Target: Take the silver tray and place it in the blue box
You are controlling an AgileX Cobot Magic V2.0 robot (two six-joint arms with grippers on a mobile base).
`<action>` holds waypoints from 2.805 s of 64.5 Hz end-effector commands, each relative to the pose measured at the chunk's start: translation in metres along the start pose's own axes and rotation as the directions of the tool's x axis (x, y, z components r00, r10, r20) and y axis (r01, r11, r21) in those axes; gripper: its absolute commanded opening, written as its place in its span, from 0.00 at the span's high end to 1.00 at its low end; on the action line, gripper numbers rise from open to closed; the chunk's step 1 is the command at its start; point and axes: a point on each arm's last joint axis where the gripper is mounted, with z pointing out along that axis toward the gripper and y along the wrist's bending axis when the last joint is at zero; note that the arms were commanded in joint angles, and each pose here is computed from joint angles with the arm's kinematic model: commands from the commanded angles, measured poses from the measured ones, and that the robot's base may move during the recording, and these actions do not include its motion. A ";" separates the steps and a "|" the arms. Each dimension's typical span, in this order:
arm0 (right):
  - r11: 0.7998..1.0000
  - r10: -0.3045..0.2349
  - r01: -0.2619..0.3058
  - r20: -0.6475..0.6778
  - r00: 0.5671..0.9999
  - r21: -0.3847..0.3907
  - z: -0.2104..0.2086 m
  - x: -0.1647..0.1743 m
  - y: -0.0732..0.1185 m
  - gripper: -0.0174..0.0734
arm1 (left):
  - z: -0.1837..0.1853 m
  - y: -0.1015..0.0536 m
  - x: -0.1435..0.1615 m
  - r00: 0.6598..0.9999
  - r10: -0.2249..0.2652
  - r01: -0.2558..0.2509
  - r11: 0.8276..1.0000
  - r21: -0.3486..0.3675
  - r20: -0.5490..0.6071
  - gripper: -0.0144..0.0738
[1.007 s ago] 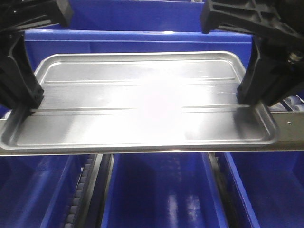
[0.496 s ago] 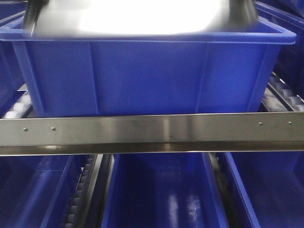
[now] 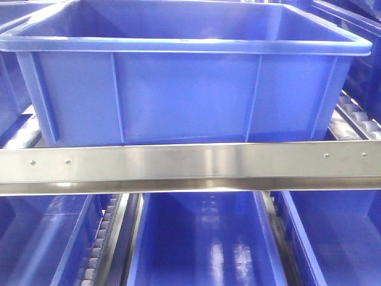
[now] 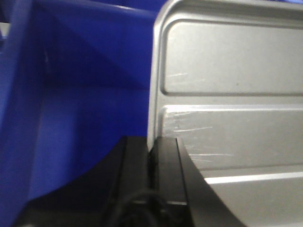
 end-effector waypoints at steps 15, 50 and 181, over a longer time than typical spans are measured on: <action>0.987 -0.004 0.018 0.082 0.997 -0.162 0.040 0.001 -0.004 0.74 | 0.032 0.006 -0.003 0.995 0.043 -0.051 0.994 0.094 0.090 0.95; 0.991 0.005 0.008 0.094 0.996 -0.133 0.039 -0.005 -0.015 0.34 | 0.027 0.011 -0.019 0.994 0.035 -0.039 0.999 0.038 0.106 0.58; 0.945 -0.151 0.260 0.438 0.886 -0.200 -0.252 0.124 -0.074 0.75 | -0.252 0.073 0.156 0.910 -0.025 -0.121 0.938 0.324 0.413 0.94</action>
